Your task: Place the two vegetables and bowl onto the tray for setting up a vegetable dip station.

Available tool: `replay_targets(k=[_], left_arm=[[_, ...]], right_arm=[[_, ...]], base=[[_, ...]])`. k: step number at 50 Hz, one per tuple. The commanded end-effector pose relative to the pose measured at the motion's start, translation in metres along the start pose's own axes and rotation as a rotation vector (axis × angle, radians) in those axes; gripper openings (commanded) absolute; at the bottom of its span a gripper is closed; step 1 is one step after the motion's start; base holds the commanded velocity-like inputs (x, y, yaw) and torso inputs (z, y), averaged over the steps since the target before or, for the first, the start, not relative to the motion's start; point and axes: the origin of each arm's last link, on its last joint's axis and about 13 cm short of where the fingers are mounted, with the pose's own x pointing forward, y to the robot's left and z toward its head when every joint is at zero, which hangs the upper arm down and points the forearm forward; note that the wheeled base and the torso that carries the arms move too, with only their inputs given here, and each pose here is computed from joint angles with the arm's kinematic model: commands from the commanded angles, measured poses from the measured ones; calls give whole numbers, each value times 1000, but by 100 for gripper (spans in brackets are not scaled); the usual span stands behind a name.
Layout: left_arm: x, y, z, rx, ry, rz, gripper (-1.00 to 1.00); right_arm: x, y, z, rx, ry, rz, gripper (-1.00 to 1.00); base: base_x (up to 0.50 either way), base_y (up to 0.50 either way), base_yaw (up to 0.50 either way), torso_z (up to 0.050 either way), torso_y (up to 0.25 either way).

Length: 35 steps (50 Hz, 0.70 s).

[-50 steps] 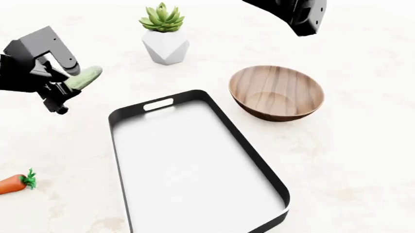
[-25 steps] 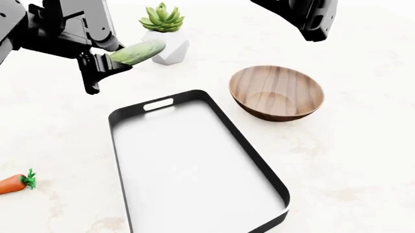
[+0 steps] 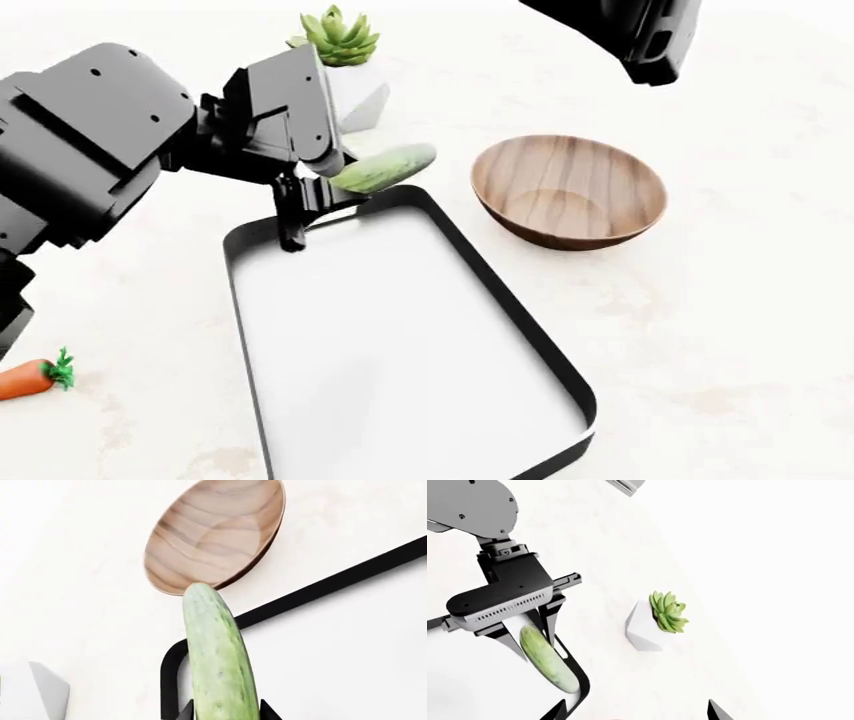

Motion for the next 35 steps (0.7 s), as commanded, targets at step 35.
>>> replay_targets(k=[35], left_arm=[[15, 0, -26, -12, 258, 4, -100]], right_arm=[[3, 3, -6, 14, -1, 2, 100]], base=[[0, 0, 0, 0, 0]])
